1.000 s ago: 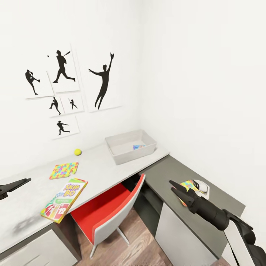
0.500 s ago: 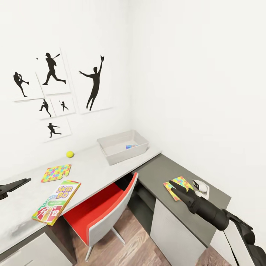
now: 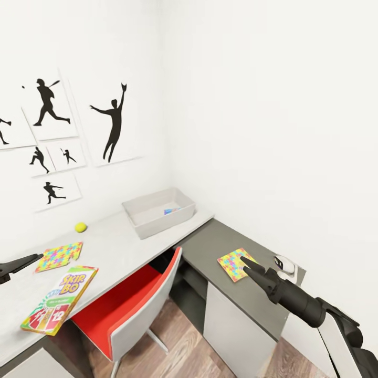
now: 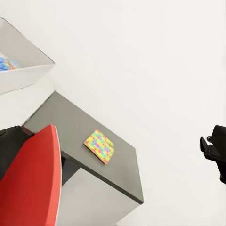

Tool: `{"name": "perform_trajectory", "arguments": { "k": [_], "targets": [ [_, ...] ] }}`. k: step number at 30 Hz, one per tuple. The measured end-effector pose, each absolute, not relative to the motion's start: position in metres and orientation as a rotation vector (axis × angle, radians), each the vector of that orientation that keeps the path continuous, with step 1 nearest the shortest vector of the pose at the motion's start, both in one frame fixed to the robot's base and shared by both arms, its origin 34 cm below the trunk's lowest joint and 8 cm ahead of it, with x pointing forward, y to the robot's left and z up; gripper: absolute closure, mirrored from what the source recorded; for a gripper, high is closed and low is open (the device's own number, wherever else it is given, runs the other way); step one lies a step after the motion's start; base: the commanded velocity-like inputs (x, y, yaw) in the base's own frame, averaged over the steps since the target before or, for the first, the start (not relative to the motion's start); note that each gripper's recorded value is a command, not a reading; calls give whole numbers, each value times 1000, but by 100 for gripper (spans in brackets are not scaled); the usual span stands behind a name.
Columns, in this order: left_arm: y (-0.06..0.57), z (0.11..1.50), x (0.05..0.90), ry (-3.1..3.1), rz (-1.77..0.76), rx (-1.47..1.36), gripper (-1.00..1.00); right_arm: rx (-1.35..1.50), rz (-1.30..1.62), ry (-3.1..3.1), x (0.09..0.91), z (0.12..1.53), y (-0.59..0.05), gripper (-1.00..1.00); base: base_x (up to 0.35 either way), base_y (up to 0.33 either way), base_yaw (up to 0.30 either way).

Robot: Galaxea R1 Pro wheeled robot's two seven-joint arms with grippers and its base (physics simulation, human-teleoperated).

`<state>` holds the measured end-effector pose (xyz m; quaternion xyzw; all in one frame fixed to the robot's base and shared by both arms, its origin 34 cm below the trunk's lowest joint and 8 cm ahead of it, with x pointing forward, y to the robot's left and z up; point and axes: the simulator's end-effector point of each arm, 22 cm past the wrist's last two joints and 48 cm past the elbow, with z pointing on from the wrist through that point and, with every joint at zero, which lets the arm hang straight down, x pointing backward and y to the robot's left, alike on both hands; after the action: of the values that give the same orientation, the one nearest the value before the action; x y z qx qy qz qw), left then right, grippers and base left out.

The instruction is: Put all the toys in the child's room - the three board games (two on the bed and one on the table), the two jigsaw puzzles on the table, and the tennis ball on the table - inside the toy box on the table in the child's room.

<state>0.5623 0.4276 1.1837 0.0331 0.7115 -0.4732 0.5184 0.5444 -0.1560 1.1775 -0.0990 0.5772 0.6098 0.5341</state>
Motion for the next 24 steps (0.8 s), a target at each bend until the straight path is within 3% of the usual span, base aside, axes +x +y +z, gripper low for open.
{"name": "perform_trajectory", "arguments": {
  "k": [24],
  "targets": [
    [437,1200,555,1682,-1116,79,-100,-260,1447,1347,538,1191,-156,-100,0,0,-212]
  ]
}}
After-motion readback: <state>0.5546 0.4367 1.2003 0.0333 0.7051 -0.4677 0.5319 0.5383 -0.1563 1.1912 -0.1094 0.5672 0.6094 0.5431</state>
